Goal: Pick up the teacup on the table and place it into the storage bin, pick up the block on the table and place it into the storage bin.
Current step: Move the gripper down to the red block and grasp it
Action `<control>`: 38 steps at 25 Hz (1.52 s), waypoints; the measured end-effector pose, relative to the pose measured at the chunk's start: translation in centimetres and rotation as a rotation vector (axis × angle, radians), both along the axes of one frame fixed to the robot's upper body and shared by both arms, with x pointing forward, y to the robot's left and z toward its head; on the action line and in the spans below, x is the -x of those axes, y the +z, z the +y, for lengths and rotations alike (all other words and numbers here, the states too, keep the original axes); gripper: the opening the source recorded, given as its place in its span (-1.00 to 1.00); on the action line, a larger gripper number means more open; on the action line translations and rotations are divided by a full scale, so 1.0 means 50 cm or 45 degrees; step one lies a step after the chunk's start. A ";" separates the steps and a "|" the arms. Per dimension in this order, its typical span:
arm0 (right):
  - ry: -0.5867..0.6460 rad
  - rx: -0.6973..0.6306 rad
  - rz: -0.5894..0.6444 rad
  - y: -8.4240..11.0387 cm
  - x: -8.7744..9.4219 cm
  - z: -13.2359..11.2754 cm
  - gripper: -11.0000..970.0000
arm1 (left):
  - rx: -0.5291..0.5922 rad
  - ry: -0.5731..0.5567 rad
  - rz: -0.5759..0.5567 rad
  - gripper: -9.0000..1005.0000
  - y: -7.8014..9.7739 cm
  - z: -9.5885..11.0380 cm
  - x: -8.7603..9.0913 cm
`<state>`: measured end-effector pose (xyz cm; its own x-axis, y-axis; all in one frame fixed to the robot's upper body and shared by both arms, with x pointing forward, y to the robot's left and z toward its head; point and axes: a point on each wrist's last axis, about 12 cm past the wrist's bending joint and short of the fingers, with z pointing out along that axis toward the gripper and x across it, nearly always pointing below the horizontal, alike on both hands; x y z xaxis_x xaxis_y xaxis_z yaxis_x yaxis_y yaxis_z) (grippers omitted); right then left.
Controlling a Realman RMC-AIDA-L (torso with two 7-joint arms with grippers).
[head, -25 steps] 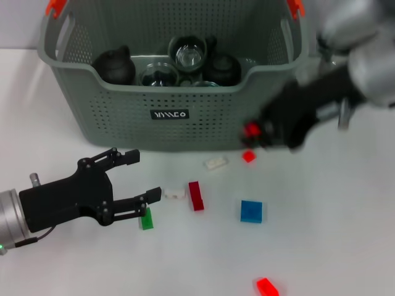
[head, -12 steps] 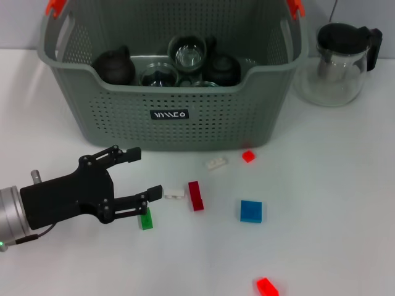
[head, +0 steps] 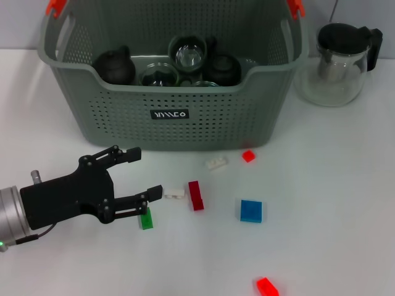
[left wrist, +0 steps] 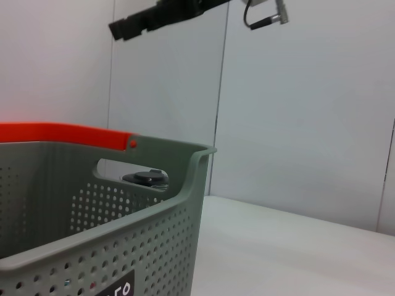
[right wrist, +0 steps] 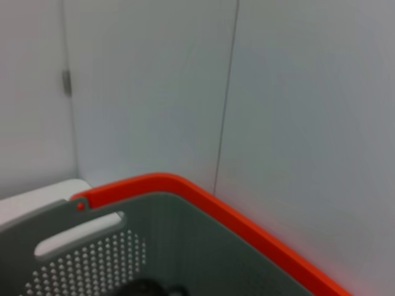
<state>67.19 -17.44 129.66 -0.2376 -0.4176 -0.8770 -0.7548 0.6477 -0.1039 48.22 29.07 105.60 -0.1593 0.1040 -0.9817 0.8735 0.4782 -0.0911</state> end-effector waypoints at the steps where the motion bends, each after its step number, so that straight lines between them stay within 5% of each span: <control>1: 0.027 -0.013 -0.004 0.003 0.009 -0.001 0.04 | 0.000 0.000 0.000 0.73 0.000 0.000 0.000; 5: 0.289 -0.089 0.045 0.004 0.070 -0.003 0.22 | 0.000 0.000 0.000 0.73 0.000 0.000 -0.001; 6: 0.459 -0.119 0.120 -0.002 0.111 -0.012 0.30 | 0.000 0.000 0.000 0.73 0.000 0.000 0.000; 10: 0.624 -0.085 0.295 -0.028 0.159 -0.029 0.60 | -0.003 0.004 0.000 0.73 -0.001 0.002 0.002; 15: 0.694 0.209 0.632 -0.115 0.207 -0.035 0.83 | -0.009 0.005 -0.006 0.73 0.000 0.003 -0.001; 21: 0.808 0.560 0.794 -0.226 0.250 0.019 0.86 | -0.020 -0.001 -0.018 0.73 0.001 0.001 -0.004; 26: 0.876 0.681 0.790 -0.284 0.264 0.067 0.86 | -0.020 -0.001 -0.016 0.73 0.000 0.000 -0.005; 38: 0.955 0.927 0.642 -0.340 0.283 0.123 0.86 | -0.001 0.019 0.008 0.73 -0.009 -0.004 0.000</control>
